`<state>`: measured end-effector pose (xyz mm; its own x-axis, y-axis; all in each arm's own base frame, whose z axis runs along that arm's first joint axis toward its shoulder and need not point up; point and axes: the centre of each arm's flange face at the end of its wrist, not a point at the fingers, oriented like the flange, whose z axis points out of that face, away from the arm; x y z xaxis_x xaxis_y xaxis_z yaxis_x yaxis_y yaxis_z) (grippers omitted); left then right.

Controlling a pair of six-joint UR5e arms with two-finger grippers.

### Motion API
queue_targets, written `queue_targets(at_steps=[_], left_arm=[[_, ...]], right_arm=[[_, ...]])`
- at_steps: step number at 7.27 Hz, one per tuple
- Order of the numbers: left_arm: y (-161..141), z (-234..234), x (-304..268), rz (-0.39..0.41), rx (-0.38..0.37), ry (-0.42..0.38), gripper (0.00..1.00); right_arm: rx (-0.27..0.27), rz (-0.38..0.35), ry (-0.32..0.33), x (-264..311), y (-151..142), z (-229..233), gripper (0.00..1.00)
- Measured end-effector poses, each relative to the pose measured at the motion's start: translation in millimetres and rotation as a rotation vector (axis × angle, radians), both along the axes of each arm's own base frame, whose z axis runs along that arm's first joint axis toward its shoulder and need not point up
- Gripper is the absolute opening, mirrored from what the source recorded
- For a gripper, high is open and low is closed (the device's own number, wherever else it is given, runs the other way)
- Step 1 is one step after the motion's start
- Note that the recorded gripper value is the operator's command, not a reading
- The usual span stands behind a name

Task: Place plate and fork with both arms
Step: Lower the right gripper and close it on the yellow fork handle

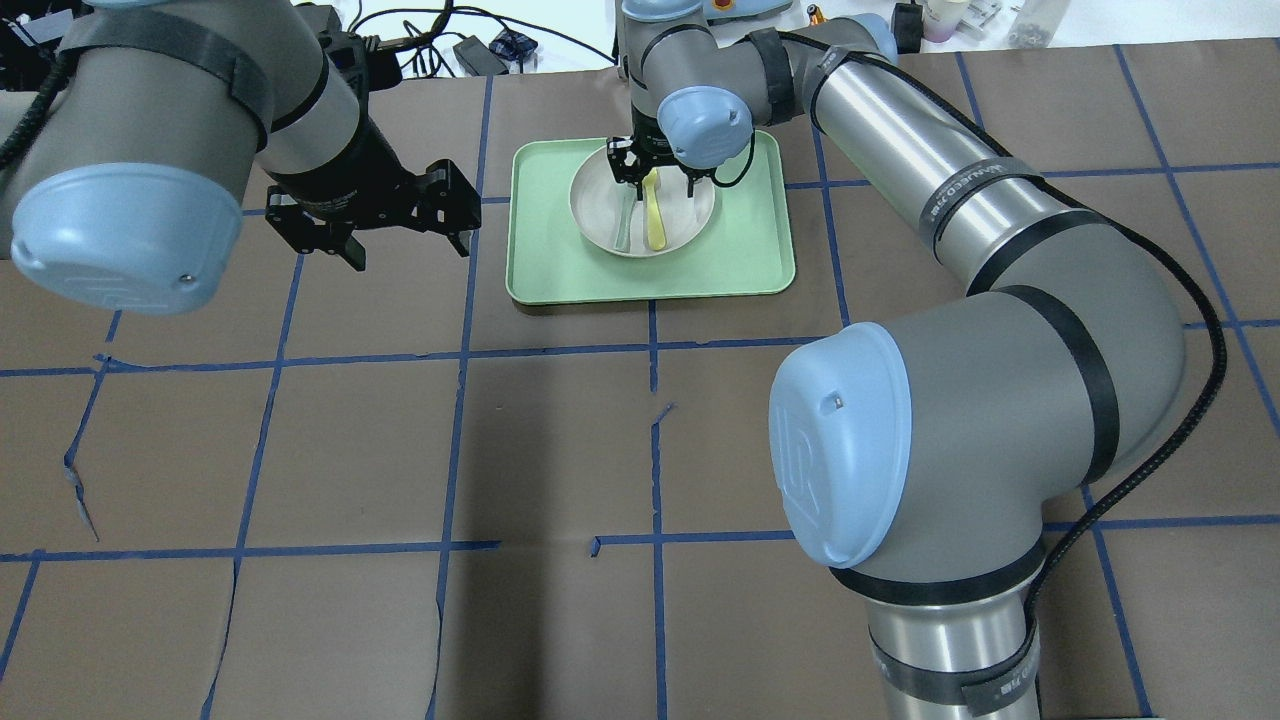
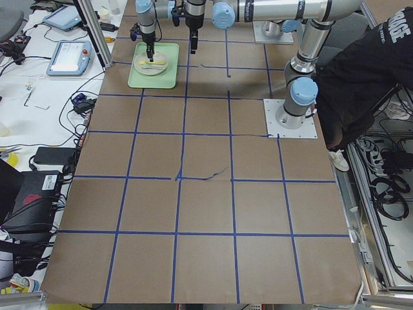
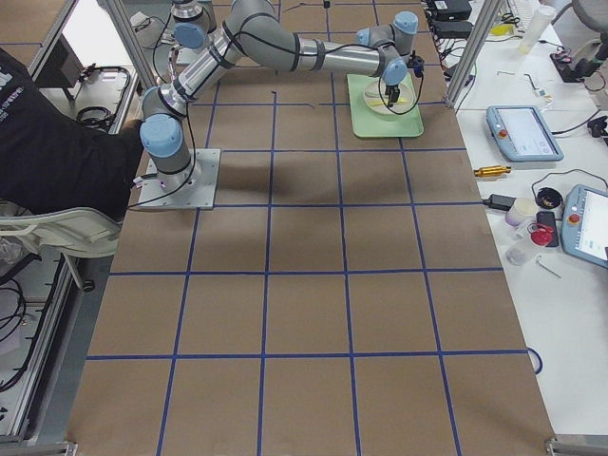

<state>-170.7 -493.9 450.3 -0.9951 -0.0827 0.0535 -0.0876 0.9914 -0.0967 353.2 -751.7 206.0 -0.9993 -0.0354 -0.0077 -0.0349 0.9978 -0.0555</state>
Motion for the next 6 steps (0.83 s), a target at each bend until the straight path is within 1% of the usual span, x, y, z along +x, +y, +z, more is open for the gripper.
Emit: queue_targets(at_steps=[1,2,3,5,6], left_arm=[[-1,0,1,0.001,-0.001,0.0,1.0],[-1,0,1,0.002,-0.001,0.0,1.0],[-1,0,1,0.003,-0.001,0.0,1.0],[-1,0,1,0.003,-0.001,0.0,1.0],[-1,0,1,0.002,-0.001,-0.001,1.0]], right_arm=[[-0.003,0.012,-0.001,5,5,-7,0.61],[-0.009,0.023,-0.001,6,8,-9,0.58],[-0.017,0.035,0.001,6,9,-6,0.54],[-0.025,0.05,0.006,5,12,2,0.54],[-0.023,0.053,0.008,4,15,4,0.46]])
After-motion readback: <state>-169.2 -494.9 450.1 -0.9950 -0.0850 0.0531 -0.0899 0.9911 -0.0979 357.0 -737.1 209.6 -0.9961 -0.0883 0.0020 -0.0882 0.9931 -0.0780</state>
